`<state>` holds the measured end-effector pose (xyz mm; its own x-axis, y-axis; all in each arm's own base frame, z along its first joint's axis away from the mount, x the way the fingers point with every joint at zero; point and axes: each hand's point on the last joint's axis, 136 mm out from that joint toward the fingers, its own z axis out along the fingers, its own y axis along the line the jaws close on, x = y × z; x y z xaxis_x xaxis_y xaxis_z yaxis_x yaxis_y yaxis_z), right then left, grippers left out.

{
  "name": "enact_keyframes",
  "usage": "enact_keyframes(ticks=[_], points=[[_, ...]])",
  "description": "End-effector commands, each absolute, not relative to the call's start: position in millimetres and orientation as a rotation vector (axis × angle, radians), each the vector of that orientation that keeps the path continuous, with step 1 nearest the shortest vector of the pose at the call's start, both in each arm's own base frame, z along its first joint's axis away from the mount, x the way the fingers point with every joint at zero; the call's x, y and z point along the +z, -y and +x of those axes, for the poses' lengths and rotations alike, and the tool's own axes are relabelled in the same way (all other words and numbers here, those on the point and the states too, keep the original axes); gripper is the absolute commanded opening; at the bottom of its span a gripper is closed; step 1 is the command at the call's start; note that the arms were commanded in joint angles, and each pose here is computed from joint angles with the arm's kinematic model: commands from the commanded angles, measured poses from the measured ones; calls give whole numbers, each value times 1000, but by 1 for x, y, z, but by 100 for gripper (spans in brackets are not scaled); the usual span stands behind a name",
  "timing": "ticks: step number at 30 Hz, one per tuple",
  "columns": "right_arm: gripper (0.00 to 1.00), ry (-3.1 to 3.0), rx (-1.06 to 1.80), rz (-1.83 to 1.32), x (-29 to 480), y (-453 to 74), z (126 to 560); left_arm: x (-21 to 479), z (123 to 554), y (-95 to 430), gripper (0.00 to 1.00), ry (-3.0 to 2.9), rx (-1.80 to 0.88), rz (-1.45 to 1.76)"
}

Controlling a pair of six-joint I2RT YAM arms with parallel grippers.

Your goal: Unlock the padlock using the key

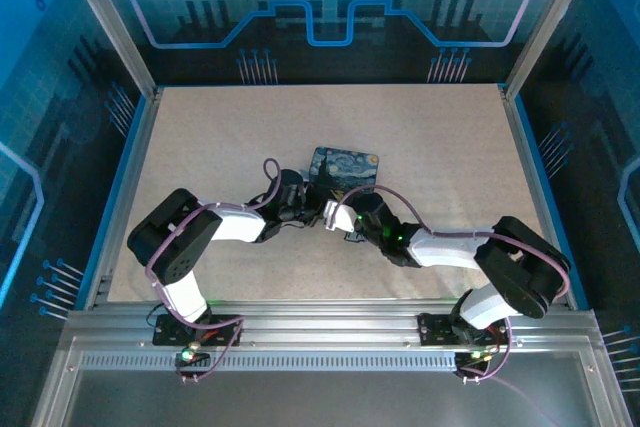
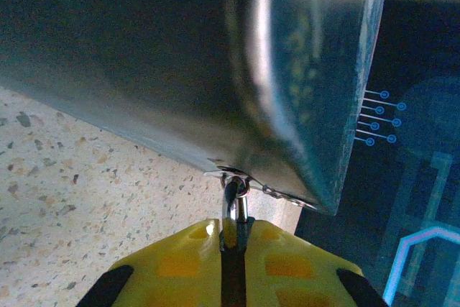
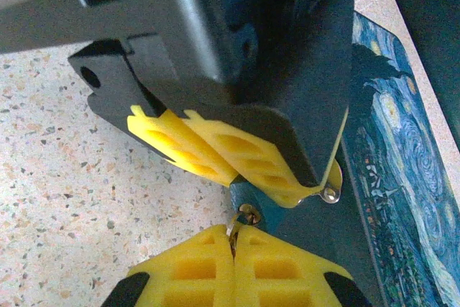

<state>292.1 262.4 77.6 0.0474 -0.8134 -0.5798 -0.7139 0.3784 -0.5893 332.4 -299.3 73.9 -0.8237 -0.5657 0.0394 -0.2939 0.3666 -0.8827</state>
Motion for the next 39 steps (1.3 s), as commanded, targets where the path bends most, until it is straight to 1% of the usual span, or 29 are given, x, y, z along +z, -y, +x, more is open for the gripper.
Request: enact_keyframes(ticks=[1,7,16,26,30,32,38,39], points=[[0,-1666,-82,-1233,114,-277,302,88,328,307,0,-2336,-1511,-723],[0,-1722,-16,-1137,116,-278,304,88,328,306,0,-2335,-1509,-723],[0,-1846,169,-988,96,-287,301,84,327,305,0,-2339,-1502,-729],[0,-1926,283,-909,81,-290,298,82,327,303,0,-2345,-1483,-719],[0,-1968,360,-862,76,-289,294,79,326,300,10,-2356,-1446,-712],[0,-1985,374,-843,70,-287,292,79,327,297,18,-2354,-1440,-719],[0,-2020,403,-792,58,-281,288,82,329,282,36,-2345,-1405,-729],[0,-2021,413,-790,57,-281,287,83,329,280,41,-2345,-1394,-721]])
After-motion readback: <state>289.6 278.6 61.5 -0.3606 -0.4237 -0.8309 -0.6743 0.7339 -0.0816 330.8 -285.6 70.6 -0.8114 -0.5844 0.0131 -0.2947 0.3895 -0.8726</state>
